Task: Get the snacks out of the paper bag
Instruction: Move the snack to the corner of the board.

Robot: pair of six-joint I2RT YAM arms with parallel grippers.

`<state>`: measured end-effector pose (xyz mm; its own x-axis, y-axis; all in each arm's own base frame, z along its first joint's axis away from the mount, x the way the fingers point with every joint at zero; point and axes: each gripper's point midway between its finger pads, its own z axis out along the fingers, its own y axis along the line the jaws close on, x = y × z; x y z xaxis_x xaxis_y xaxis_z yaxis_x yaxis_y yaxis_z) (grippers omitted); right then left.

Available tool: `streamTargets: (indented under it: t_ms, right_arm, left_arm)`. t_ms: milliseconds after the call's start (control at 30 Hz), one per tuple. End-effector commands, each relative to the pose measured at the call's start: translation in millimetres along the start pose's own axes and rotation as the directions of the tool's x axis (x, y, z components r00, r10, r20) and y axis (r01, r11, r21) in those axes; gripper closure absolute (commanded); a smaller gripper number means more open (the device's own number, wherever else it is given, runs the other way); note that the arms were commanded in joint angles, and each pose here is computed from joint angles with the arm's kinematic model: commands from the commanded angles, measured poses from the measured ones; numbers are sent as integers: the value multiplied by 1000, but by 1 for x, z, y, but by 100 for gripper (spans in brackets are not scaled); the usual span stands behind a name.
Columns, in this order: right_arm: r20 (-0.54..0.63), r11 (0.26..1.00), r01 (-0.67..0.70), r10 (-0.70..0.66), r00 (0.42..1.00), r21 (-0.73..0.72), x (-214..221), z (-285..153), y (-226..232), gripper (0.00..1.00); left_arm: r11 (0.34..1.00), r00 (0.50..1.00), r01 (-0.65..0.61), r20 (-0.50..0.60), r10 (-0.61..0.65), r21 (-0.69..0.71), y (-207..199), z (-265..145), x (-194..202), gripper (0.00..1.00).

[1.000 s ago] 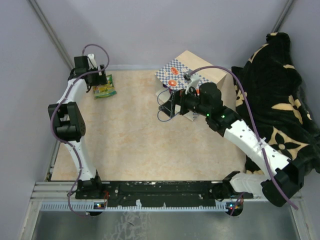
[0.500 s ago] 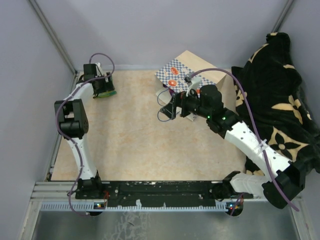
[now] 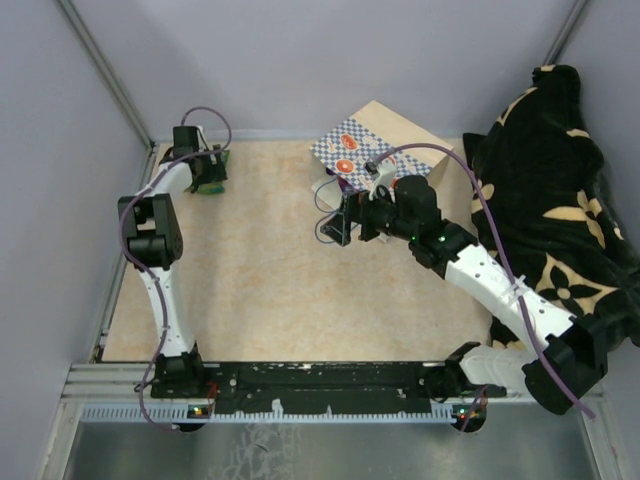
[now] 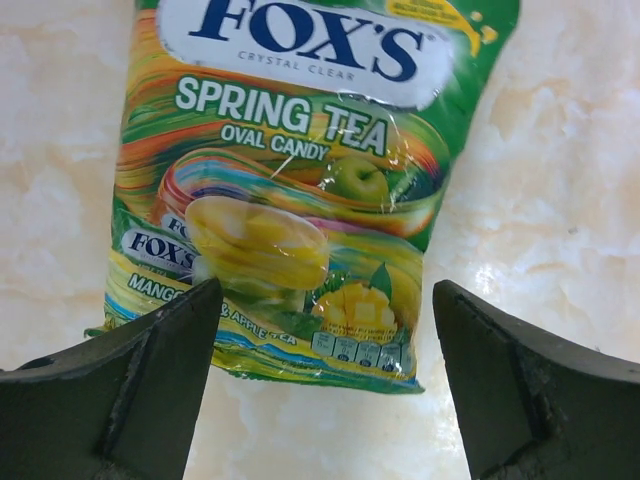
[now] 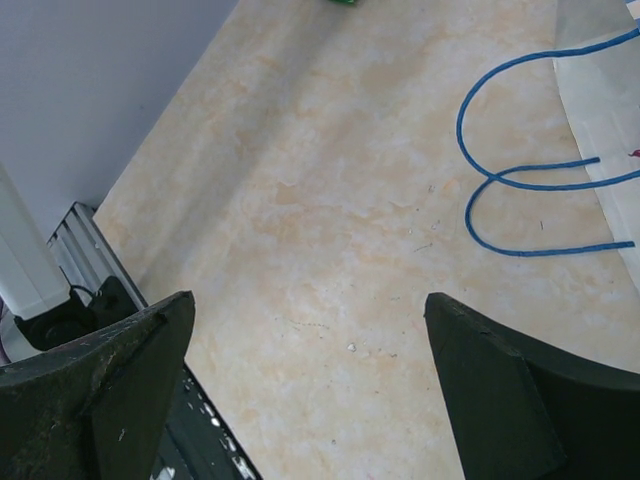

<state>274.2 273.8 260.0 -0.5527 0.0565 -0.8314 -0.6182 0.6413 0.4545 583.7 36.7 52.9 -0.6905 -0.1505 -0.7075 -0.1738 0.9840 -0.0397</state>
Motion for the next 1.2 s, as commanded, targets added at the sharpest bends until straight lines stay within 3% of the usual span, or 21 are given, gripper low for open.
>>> streamTargets:
  t_ms: [0, 633, 1167]
  right_arm:
    - [40, 999, 22, -21, 999, -25, -11, -7, 6, 1]
    - [26, 999, 47, -46, 999, -28, -2, -19, 7, 1]
    - [21, 998, 61, -60, 998, -19, 2, -23, 5, 1]
  left_arm:
    - [997, 995, -21, -103, 13, -75, 24, 14, 24, 8]
    - [949, 974, 164, -109, -200, -271, 105, 12, 27, 7]
    - [915, 945, 311, -15, -325, -259, 103, 29, -7, 5]
